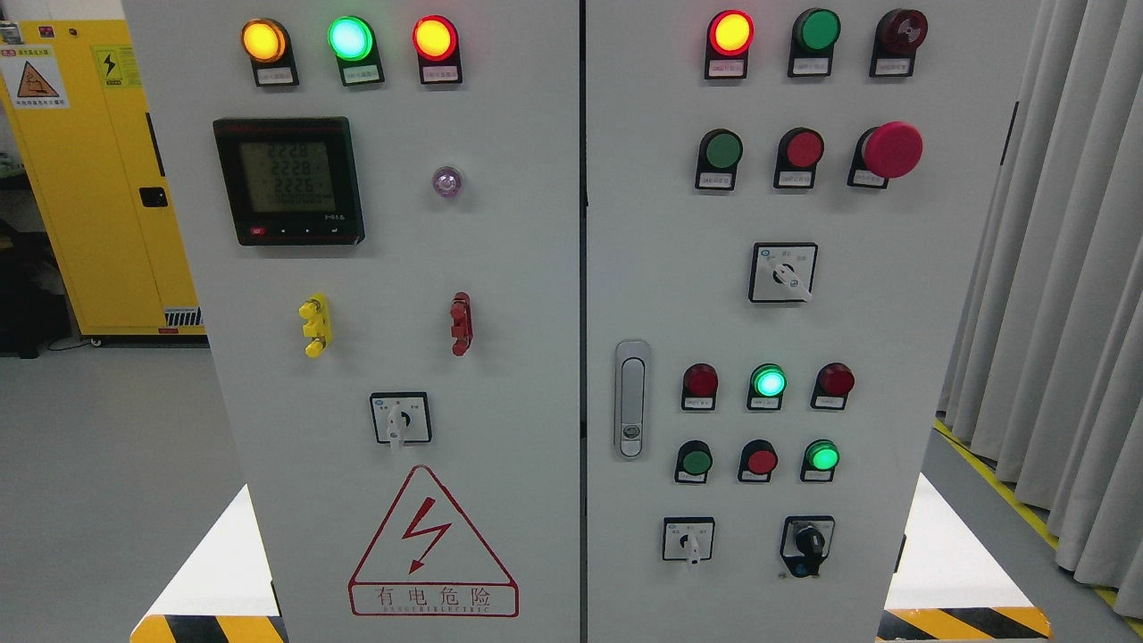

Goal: Turn on light switch 1

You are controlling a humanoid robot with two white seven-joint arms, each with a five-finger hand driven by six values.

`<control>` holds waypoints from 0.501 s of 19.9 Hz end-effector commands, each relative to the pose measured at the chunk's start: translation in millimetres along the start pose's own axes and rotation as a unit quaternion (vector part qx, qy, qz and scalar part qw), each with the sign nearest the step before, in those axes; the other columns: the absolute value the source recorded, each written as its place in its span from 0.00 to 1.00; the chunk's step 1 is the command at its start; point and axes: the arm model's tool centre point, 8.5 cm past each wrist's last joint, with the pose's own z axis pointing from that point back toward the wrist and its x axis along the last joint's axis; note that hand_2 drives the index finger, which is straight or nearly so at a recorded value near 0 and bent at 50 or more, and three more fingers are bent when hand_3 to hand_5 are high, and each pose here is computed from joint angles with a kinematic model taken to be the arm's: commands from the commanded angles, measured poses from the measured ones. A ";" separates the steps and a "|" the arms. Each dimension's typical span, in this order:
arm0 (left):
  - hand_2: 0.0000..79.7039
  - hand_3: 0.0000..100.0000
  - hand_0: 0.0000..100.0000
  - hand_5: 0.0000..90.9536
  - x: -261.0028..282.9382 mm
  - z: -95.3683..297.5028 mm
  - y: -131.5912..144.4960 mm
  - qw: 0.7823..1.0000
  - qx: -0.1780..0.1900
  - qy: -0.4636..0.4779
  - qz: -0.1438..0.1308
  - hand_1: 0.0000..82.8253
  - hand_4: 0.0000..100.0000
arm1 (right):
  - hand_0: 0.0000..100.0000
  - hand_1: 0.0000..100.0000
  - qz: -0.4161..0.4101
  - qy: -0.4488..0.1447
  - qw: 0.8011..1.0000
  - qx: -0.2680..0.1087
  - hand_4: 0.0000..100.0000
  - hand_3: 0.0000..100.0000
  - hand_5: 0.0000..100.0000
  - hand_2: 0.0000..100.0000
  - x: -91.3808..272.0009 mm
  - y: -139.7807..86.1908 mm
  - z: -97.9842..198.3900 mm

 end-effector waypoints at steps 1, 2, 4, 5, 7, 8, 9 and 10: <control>0.00 0.00 0.24 0.00 0.0 -0.1 -1.5 1.000 -0.001 0.000 0.001 0.16 0.00 | 0.00 0.50 0.000 0.000 1.000 0.000 0.00 0.00 0.00 0.04 0.0 0.1 0.0; 0.00 0.00 0.24 0.00 0.0 -0.1 -1.5 1.000 -0.001 0.000 0.001 0.16 0.00 | 0.00 0.50 0.000 0.000 1.000 0.000 0.00 0.00 0.00 0.04 0.0 0.1 0.0; 0.00 0.00 0.24 0.00 0.0 -0.1 -1.4 1.000 -0.001 0.000 0.001 0.16 0.00 | 0.00 0.50 0.000 0.000 1.000 0.000 0.00 0.00 0.00 0.04 0.0 0.1 0.0; 0.00 0.00 0.24 0.00 0.0 -0.1 -1.4 1.000 -0.001 0.000 0.001 0.16 0.00 | 0.00 0.50 0.000 0.000 1.000 0.000 0.00 0.00 0.00 0.04 0.0 0.1 0.0; 0.00 0.00 0.24 0.00 1.6 -0.2 -0.1 1.000 0.001 -0.004 0.004 0.16 0.00 | 0.00 0.50 0.000 0.000 1.000 0.000 0.00 0.00 0.00 0.04 0.0 0.1 0.0; 0.00 0.00 0.24 0.00 3.8 -0.5 0.0 1.000 0.002 -0.008 0.005 0.16 0.00 | 0.00 0.50 0.000 0.000 1.000 0.000 0.00 0.00 0.00 0.04 0.0 0.1 0.0; 0.00 0.00 0.24 0.00 6.2 -0.6 2.5 1.000 0.007 -0.013 0.005 0.16 0.00 | 0.00 0.50 0.000 0.000 1.000 0.000 0.00 0.00 0.00 0.04 0.0 0.1 0.0; 0.00 0.00 0.24 0.00 9.5 -1.0 3.8 1.000 0.014 -0.018 0.007 0.16 0.00 | 0.00 0.50 0.000 0.000 1.000 0.000 0.00 0.00 0.00 0.04 0.0 0.1 0.0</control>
